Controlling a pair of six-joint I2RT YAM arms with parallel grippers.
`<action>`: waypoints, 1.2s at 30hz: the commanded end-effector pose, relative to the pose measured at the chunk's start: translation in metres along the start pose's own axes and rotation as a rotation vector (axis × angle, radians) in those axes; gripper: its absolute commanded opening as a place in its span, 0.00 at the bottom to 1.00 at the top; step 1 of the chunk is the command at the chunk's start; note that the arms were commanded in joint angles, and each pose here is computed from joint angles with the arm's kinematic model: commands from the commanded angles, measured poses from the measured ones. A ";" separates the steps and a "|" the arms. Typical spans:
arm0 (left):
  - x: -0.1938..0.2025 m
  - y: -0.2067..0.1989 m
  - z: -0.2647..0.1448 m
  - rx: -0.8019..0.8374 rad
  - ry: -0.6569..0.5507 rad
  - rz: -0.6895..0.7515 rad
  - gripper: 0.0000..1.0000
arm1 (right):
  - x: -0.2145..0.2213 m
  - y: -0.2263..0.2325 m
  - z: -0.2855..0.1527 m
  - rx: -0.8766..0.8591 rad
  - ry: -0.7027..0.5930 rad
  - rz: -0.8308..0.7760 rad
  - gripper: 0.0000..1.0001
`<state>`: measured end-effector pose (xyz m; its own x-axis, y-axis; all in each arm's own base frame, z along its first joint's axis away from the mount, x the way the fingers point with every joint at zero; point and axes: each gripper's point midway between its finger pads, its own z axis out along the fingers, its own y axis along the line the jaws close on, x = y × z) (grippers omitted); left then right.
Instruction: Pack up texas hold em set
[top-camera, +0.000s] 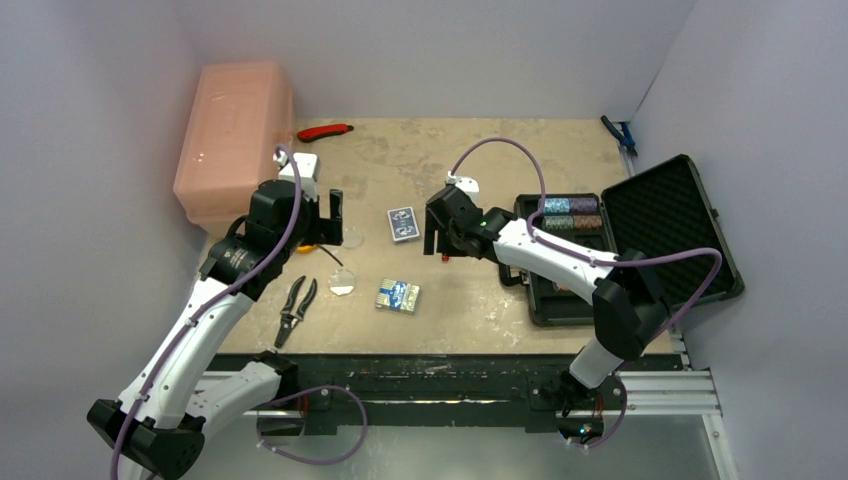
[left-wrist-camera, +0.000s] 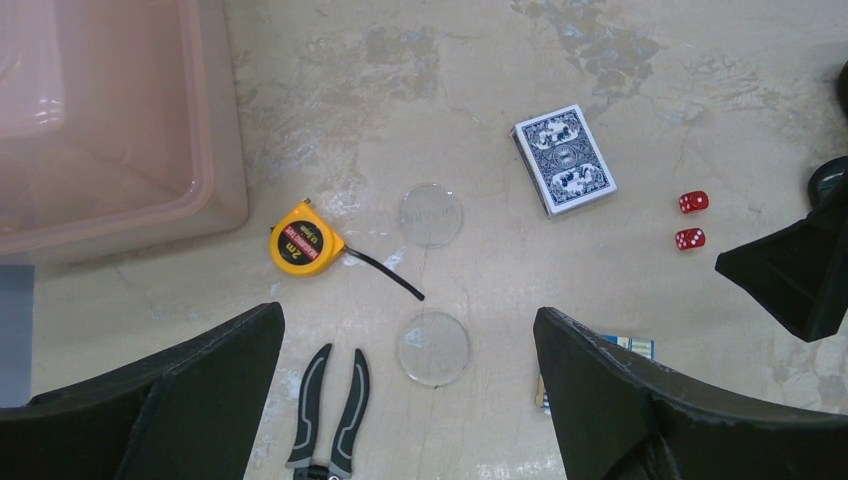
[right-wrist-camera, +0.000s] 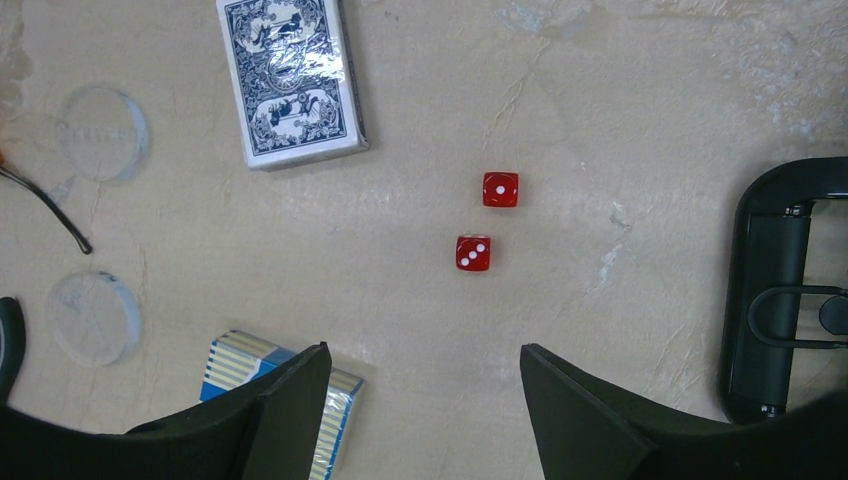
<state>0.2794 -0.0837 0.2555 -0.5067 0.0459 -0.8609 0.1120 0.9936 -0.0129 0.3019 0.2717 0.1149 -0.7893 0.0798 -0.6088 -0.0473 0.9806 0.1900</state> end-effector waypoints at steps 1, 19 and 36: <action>-0.013 0.000 -0.006 -0.004 -0.038 -0.007 0.96 | 0.002 0.003 0.004 0.007 -0.009 0.002 0.73; -0.012 -0.001 -0.004 -0.004 -0.030 -0.007 0.95 | 0.007 0.009 0.013 0.027 -0.003 -0.010 0.72; -0.012 0.000 -0.004 -0.007 -0.030 -0.006 0.95 | 0.013 0.015 0.022 0.042 0.015 -0.049 0.66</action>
<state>0.2803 -0.0829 0.2543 -0.5095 0.0478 -0.8591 0.1065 0.9943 -0.0079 0.2942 0.2855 0.0788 -0.8249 0.0143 -0.5652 -0.0687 0.9897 0.1253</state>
